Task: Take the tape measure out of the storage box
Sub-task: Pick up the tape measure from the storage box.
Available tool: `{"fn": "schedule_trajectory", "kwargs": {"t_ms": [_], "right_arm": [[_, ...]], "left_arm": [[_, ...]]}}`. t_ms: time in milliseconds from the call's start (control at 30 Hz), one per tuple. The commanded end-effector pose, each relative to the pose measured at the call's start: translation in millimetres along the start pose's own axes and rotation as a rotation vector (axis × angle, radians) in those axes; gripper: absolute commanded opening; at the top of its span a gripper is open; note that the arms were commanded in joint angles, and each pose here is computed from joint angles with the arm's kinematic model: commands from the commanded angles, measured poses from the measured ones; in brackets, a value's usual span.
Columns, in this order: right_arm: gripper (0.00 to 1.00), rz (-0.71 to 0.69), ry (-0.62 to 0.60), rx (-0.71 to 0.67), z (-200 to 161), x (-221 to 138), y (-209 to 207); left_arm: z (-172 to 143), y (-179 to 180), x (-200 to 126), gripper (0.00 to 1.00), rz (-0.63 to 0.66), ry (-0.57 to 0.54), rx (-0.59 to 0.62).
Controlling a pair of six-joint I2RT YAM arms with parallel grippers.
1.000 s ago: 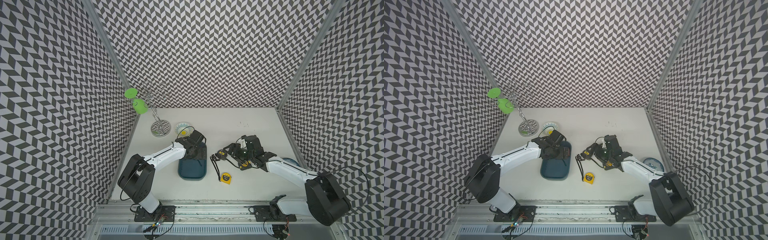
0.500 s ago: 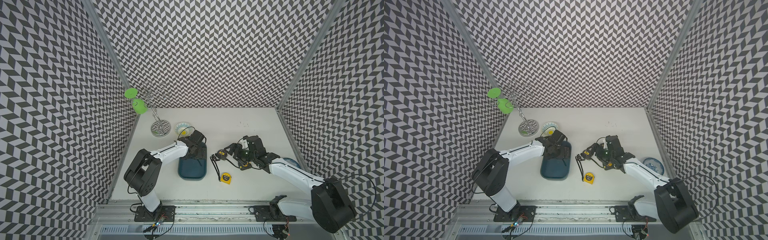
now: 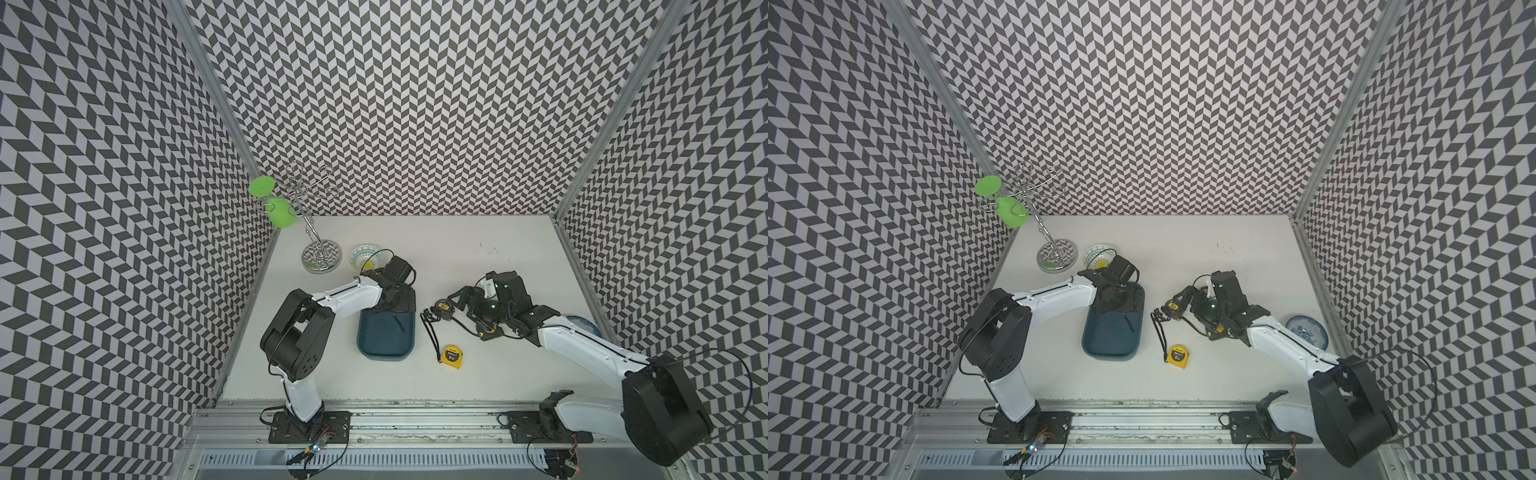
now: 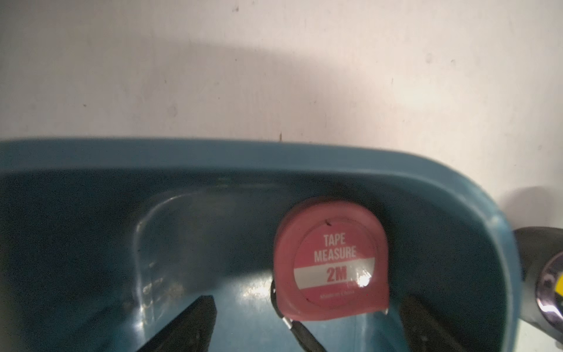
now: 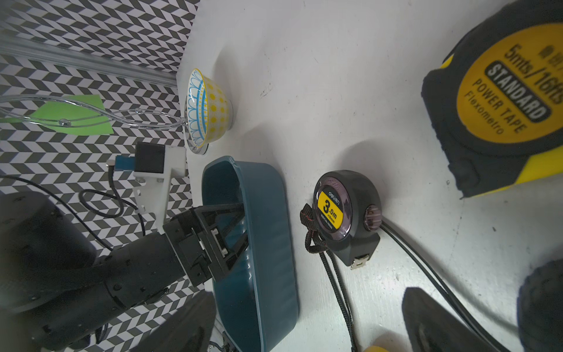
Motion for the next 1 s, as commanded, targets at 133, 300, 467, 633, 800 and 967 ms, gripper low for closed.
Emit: {"fn": "schedule_trajectory", "kwargs": {"t_ms": [133, 300, 467, 633, 800, 967], "right_arm": [[1.0, 0.027, -0.026, -0.028, 8.8, -0.6, 7.1], [1.0, 0.036, -0.02, -0.03, 10.7, 1.8, 9.0], [1.0, 0.04, -0.019, -0.028, 11.5, 3.1, 9.6], [1.0, 0.038, -0.02, -0.028, 11.8, 2.9, 9.1], [1.0, 0.034, -0.02, -0.024, 11.0, 2.4, 6.9], [1.0, 0.034, -0.02, -0.019, 11.3, 3.2, 4.8]], "left_arm": [[8.4, 5.4, 5.2, 0.98, 0.053, -0.024, -0.023], [7.0, 13.6, 3.9, 0.98, 0.098, -0.017, -0.034], [10.9, 15.3, -1.1, 0.97, 0.089, -0.037, -0.049], [20.0, 2.6, -6.5, 0.96, 0.015, -0.056, -0.05], [25.2, -1.8, -8.5, 0.95, 0.009, -0.062, -0.032], [22.4, -0.9, 0.0, 0.94, 0.022, -0.036, -0.012]]}}
Point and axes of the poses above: each gripper's point midway between its finger pads, its own x axis out along the fingers, its own y axis along the line the jaws close on, z = x × y, the point moved 8 cm from there along -x, back along the fingers, and after that the axes turned 3 degrees about -x, right-handed, at the moved point
